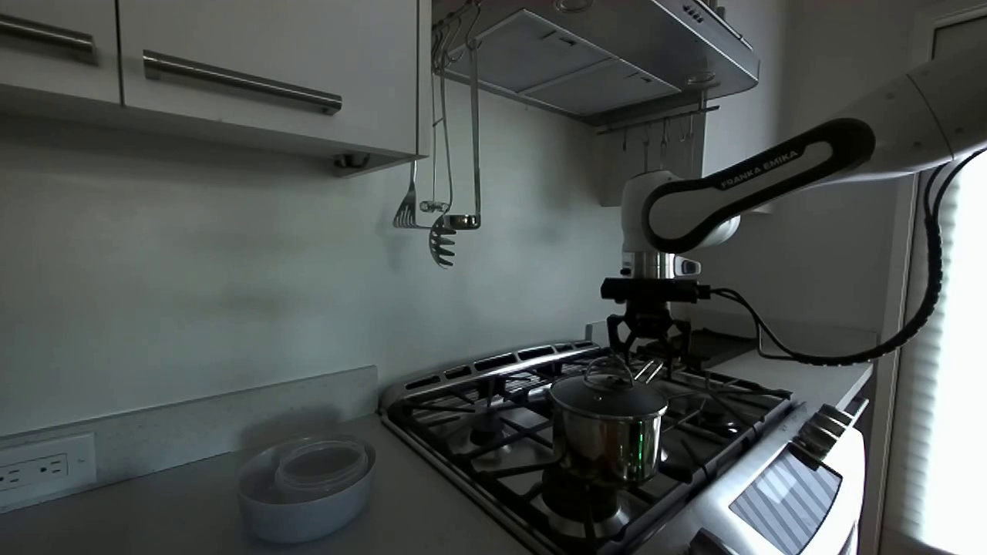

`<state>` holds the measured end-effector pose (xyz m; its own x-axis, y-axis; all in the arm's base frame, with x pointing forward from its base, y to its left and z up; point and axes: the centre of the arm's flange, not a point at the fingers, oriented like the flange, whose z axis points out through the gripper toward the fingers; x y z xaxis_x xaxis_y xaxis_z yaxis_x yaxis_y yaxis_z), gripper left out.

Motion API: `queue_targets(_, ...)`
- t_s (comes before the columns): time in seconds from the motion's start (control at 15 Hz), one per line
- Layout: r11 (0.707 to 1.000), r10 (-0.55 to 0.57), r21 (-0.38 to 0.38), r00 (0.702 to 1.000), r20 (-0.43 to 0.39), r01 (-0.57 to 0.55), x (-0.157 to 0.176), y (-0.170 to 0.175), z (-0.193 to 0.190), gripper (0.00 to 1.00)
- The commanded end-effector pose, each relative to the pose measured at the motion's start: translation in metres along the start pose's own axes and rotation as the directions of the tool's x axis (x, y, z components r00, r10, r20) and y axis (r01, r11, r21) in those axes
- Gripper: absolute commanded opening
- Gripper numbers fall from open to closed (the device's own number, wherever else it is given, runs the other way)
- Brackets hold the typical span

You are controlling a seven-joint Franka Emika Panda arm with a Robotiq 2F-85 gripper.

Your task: Slide the silver pot to the bottom right cooker on the hob of the stove, pick up the silver pot lid and put it on the hob of the stove

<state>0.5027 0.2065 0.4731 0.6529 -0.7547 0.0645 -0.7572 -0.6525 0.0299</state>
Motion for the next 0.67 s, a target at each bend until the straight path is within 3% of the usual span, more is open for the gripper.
queue_targets(0.0,0.999,0.038,-0.005,0.999,0.016,-0.038,-0.0048,0.0173,0.0066,0.42)
queue_targets(0.27,0.998,0.066,0.007,0.998,0.015,-0.066,-0.0024,0.0222,0.0094,0.13)
queue_targets(0.6,0.995,0.097,0.022,0.995,0.0,-0.097,0.0038,0.0242,0.0088,0.08)
